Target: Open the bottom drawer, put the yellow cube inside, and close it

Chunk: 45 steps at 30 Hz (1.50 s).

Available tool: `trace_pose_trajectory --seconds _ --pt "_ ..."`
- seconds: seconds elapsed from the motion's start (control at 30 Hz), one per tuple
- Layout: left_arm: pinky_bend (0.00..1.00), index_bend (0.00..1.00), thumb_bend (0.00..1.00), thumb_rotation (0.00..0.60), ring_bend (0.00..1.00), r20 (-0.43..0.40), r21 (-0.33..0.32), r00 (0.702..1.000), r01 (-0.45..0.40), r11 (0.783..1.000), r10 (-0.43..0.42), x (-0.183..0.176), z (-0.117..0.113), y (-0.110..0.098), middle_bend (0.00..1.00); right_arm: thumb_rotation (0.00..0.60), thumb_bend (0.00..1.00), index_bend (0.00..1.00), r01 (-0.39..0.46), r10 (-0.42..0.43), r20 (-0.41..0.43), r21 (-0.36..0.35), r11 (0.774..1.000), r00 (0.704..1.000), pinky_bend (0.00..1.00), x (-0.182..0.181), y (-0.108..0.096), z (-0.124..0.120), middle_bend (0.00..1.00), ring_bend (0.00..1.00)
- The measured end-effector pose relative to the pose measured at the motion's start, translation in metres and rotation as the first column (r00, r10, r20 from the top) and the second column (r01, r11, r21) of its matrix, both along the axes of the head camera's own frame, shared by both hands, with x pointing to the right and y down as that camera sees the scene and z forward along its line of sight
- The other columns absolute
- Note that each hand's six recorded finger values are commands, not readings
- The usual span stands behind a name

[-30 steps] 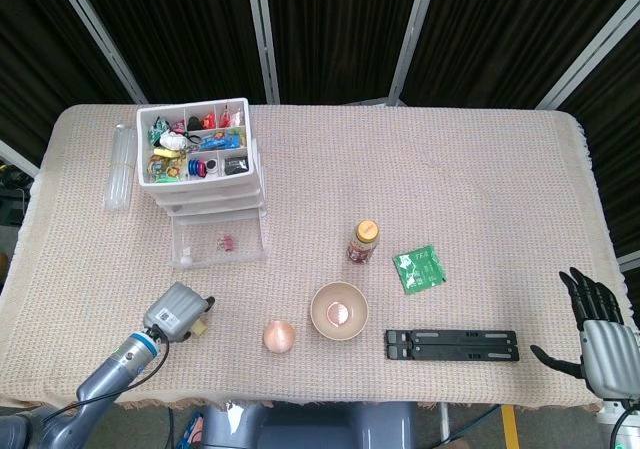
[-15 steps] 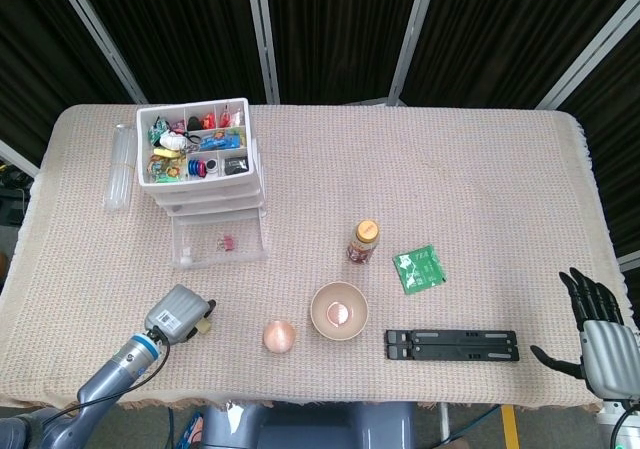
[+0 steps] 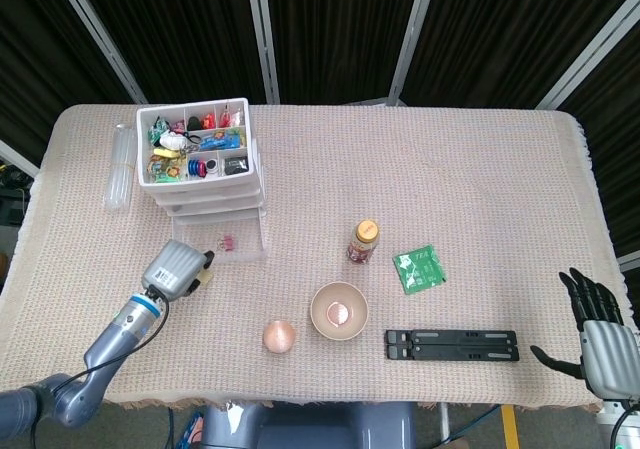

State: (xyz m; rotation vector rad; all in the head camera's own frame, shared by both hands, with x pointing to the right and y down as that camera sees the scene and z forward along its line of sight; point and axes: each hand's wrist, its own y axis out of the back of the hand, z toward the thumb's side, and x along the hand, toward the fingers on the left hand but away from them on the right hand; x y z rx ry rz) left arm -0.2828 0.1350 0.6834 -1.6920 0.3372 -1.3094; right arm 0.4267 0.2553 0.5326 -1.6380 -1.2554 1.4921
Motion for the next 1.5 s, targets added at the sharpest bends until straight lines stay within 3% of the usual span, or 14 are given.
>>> trace_pose_trajectory --seconds 0.1,0.23,0.33,0.53,0.63,0.73,0.87,0.97,1.07,1.2,1.33,1.5 --pt "0.76 0.58 0.59 0.6 0.91 0.01 0.04 1.0 0.026 0.999 -0.026 0.006 0.006 -0.024 0.99 0.6 0.0 0.05 -0.002 0.002 -0.001 -0.001 1.0 1.0 0.0 0.001 0.0 0.0 0.0 0.0" --pt "0.75 0.35 0.37 0.6 0.89 0.006 0.08 0.997 0.077 0.994 -0.077 0.015 0.011 -0.049 0.97 0.6 0.0 0.05 -0.004 0.004 0.0 -0.001 1.0 1.0 0.0 0.002 0.0 0.0 0.0 0.0" --pt "0.75 0.26 0.27 0.6 0.89 0.029 0.097 0.996 0.084 0.992 -0.087 0.016 0.013 -0.054 0.96 0.6 0.0 0.05 -0.004 0.004 0.001 0.0 1.0 1.0 0.0 0.002 0.0 -0.001 0.0 0.0" --pt "0.73 0.16 0.23 0.6 0.86 0.059 0.093 0.994 0.089 0.992 -0.094 0.004 0.014 -0.044 0.93 0.6 0.0 0.05 -0.001 0.001 0.003 0.0 1.0 1.0 0.0 0.001 0.0 -0.001 0.0 0.0" --pt "0.66 0.18 0.28 0.6 0.74 0.073 0.097 0.994 0.071 0.993 -0.078 -0.005 0.012 -0.035 0.79 0.6 0.0 0.05 -0.002 0.002 0.001 0.0 1.0 1.0 0.0 0.001 0.0 -0.001 0.0 0.0" --pt "0.55 0.27 0.41 0.6 0.56 0.073 0.099 0.996 0.048 0.994 -0.055 -0.011 0.008 -0.024 0.59 0.6 0.0 0.05 -0.003 0.003 -0.001 0.0 1.0 1.0 0.0 0.001 0.0 -0.001 0.0 0.0" --pt "0.43 0.35 0.66 0.6 0.4 0.065 0.121 0.998 -0.023 0.992 0.015 -0.016 -0.002 -0.008 0.41 0.6 0.0 0.05 -0.002 0.002 0.0 -0.001 1.0 1.0 0.0 0.0 0.0 0.0 0.0 0.0" --pt "0.34 0.36 0.94 0.6 0.32 0.066 0.162 0.99 -0.131 0.978 0.122 -0.015 -0.012 0.006 0.34 0.6 0.0 0.05 -0.002 0.002 0.0 -0.002 1.0 1.0 0.0 0.0 0.0 0.0 0.0 0.0" --pt "0.28 0.38 1.0 0.6 0.22 0.08 0.218 0.96 -0.281 0.935 0.27 -0.015 -0.022 0.021 0.26 0.6 0.0 0.05 -0.003 0.003 0.0 -0.001 1.0 1.0 0.0 0.0 0.0 0.0 0.0 0.0" --pt "0.23 0.38 1.0 0.6 0.13 0.125 0.253 0.866 -0.5 0.829 0.484 -0.021 -0.028 0.047 0.2 0.6 0.0 0.05 -0.004 0.004 0.0 -0.002 1.0 1.0 0.0 0.0 0.001 0.0 0.0 0.0" --pt "0.21 0.36 1.0 0.6 0.09 0.188 0.232 0.763 -0.647 0.726 0.619 -0.03 -0.026 0.059 0.17 0.6 0.0 0.05 -0.006 0.006 0.001 -0.002 1.0 1.0 0.0 0.0 0.0 0.0 0.0 0.0" --pt "0.2 0.35 1.0 0.6 0.08 0.232 0.169 0.687 -0.725 0.667 0.688 -0.031 -0.015 0.063 0.16 0.6 0.0 0.05 -0.006 0.006 0.001 -0.003 1.0 1.0 0.0 0.0 0.0 0.0 0.0 0.0"
